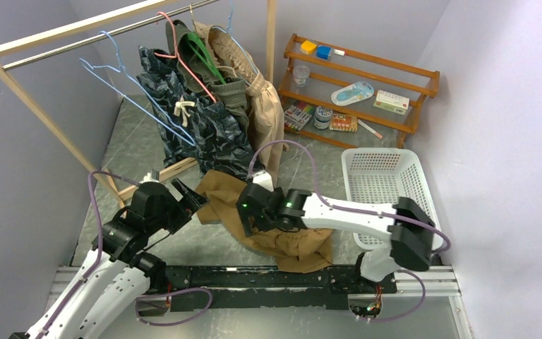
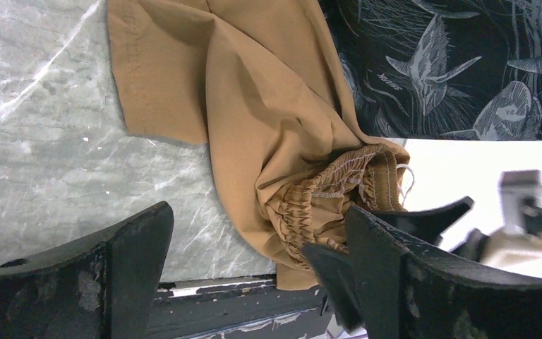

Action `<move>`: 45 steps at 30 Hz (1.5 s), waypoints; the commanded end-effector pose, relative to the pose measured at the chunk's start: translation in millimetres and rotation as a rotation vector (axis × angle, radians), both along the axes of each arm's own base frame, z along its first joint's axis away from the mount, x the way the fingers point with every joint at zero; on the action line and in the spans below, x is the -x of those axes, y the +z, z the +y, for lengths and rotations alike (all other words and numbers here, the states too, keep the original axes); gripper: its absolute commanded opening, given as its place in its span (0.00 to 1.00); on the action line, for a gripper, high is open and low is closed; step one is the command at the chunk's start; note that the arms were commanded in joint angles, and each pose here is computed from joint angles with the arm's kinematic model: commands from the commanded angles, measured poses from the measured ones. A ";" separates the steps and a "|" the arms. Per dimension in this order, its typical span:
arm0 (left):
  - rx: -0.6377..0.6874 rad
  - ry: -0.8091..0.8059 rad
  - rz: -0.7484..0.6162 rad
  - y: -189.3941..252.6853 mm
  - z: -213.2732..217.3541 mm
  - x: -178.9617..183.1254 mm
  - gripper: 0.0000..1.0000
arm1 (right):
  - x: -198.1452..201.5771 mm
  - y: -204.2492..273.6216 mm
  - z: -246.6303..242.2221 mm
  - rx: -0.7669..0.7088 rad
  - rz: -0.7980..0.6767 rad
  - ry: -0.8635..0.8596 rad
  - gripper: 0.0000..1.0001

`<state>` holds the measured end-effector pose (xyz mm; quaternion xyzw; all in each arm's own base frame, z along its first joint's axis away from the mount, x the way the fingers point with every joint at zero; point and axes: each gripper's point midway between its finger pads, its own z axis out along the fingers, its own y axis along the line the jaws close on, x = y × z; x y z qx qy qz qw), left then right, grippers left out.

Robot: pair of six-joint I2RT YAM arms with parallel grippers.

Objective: Remove the shorts from the hanger
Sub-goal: Adjust the shorts at the center of the board.

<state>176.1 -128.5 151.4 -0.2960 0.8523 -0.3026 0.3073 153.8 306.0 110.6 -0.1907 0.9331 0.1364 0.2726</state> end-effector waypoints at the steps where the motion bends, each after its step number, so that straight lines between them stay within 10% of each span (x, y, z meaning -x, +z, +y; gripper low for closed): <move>1: 0.003 -0.011 0.000 -1.6 -0.9 2.0 0.95 | 5.0 -35.4 -3.4 0.159 0.063 -0.022 0.98; 4: -0.004 -0.032 -0.009 -2.2 -3.4 -0.1 0.95 | -4.3 -46.4 -17.1 0.275 0.012 -0.066 0.92; 11: -0.015 -0.054 0.027 -5.5 -9.4 -4.0 0.94 | -28.6 23.3 -18.2 0.145 -0.178 -0.182 0.17; 15: -0.004 -0.055 0.043 -10.9 -10.9 -1.9 0.94 | -47.1 47.4 -48.2 0.016 -0.246 -0.277 0.07; 22: 0.000 -0.036 0.026 -10.2 -7.2 -1.5 0.94 | -62.3 -2.0 -101.6 0.033 -0.053 -0.301 0.32; 27: 0.003 -0.043 0.025 -8.9 -8.8 -2.0 0.94 | -59.5 -38.1 -120.0 0.231 0.030 -0.325 0.80; 37: -0.007 -0.048 0.035 -8.1 -9.2 -2.7 0.94 | -82.3 31.4 -110.9 0.140 -0.124 -0.294 1.00; 45: 0.001 -0.057 0.036 -8.9 -11.5 -2.9 0.94 | -86.4 -15.0 -109.5 0.096 -0.022 -0.262 1.00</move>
